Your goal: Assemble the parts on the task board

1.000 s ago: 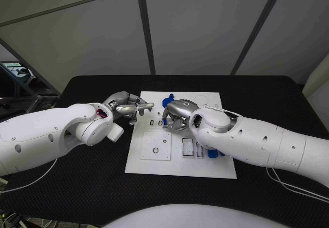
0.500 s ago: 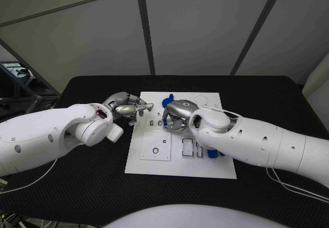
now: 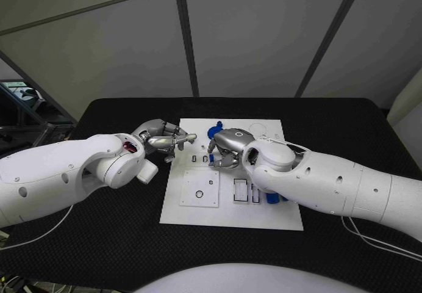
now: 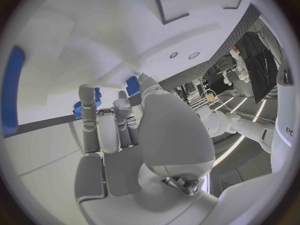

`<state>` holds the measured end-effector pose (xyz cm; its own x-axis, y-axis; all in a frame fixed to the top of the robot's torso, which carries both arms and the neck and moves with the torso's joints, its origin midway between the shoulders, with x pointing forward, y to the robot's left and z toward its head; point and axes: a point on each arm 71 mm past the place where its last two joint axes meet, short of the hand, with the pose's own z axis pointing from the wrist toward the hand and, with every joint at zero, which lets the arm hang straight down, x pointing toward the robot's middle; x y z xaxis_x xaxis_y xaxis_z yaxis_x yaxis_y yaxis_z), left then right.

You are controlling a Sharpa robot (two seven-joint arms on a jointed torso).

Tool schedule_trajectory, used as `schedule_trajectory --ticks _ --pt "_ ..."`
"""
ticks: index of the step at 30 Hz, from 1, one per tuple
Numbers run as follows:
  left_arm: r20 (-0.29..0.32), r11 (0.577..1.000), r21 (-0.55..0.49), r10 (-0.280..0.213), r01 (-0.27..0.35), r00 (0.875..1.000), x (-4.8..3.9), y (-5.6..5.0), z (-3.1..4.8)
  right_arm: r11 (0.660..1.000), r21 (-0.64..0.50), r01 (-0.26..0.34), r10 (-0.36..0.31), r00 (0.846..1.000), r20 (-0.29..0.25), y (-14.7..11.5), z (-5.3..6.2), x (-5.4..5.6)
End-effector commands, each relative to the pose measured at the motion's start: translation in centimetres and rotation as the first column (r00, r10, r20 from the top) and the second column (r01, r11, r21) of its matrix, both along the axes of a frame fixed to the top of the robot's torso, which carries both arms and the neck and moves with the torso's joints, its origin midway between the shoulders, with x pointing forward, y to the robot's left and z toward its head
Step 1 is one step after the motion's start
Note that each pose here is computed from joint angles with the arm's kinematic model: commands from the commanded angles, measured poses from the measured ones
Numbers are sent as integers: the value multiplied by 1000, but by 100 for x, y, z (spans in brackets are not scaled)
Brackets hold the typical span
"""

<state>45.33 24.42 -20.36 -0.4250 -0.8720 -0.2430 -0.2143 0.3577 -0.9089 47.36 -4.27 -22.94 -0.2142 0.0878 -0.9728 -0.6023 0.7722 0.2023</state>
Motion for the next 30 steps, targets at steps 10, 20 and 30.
schedule_trajectory --ticks 10,20,30 --pt "-9 1000 -1 -10 10 1000 10 -5 -2 996 87 -8 3 999 52 -1 89 -51" --pt "-17 1000 4 -9 9 1000 16 20 -13 990 130 -50 41 997 68 -81 172 -196" --pt "-1 997 5 -71 71 997 70 25 -33 962 245 -124 100 989 107 -392 402 -356"
